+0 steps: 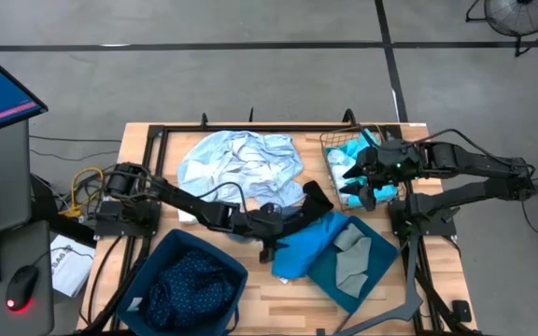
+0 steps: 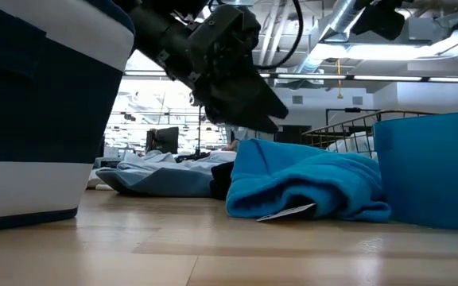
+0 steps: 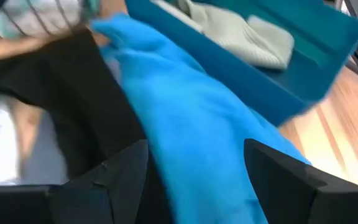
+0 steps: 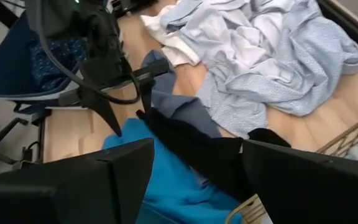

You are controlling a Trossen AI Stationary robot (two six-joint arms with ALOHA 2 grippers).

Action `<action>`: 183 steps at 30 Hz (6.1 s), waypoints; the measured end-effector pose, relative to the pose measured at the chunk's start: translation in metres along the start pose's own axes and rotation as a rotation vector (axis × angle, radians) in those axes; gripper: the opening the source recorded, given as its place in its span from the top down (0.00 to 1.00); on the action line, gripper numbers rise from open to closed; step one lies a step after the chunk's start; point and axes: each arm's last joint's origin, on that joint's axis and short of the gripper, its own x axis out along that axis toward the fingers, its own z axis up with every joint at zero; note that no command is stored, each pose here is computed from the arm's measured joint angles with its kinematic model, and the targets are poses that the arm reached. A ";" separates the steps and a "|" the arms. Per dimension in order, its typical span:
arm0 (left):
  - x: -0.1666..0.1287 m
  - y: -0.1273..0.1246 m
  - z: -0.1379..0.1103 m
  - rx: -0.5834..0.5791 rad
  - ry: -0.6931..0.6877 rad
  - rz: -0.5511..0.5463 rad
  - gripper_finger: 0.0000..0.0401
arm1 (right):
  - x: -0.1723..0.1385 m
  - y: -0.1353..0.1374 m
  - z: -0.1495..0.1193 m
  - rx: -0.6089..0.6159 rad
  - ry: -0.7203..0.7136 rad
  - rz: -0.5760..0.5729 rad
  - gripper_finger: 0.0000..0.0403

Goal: Pick & Place Cloths
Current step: Put the blue shorts into the wire basket

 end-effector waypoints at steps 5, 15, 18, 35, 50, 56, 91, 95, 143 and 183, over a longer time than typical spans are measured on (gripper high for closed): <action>0.004 -0.013 -0.010 -0.004 0.026 -0.023 0.38 | 0.000 0.006 -0.002 -0.023 -0.004 -0.006 0.41; 0.018 -0.014 -0.031 -0.019 0.109 -0.013 0.42 | -0.001 0.012 -0.005 -0.018 -0.005 -0.002 0.41; 0.016 -0.014 -0.029 -0.045 0.113 -0.006 0.51 | -0.001 0.013 -0.005 -0.022 -0.009 -0.010 0.41; -0.020 -0.006 0.016 -0.160 -0.040 0.032 1.00 | -0.002 0.021 -0.003 -0.030 -0.069 0.017 0.41; -0.148 0.020 0.105 -0.182 -0.484 0.062 1.00 | 0.073 0.066 0.027 -0.326 -0.254 0.051 0.40; -0.156 0.020 0.107 -0.176 -0.506 0.056 1.00 | 0.119 0.069 0.037 -0.368 -0.298 0.027 0.31; -0.155 0.021 0.101 -0.107 -0.437 0.135 0.92 | 0.081 -0.006 0.070 -0.195 -0.170 -0.492 1.00; -0.155 0.021 0.101 -0.106 -0.434 0.132 0.85 | 0.049 -0.038 0.069 -0.122 -0.159 -0.668 1.00; -0.153 0.021 0.097 -0.126 -0.397 0.139 0.82 | 0.042 -0.115 -0.064 0.789 -0.059 -0.438 1.00; -0.153 0.020 0.097 -0.119 -0.390 0.102 0.82 | -0.012 -0.086 -0.016 0.408 -0.020 -0.363 0.78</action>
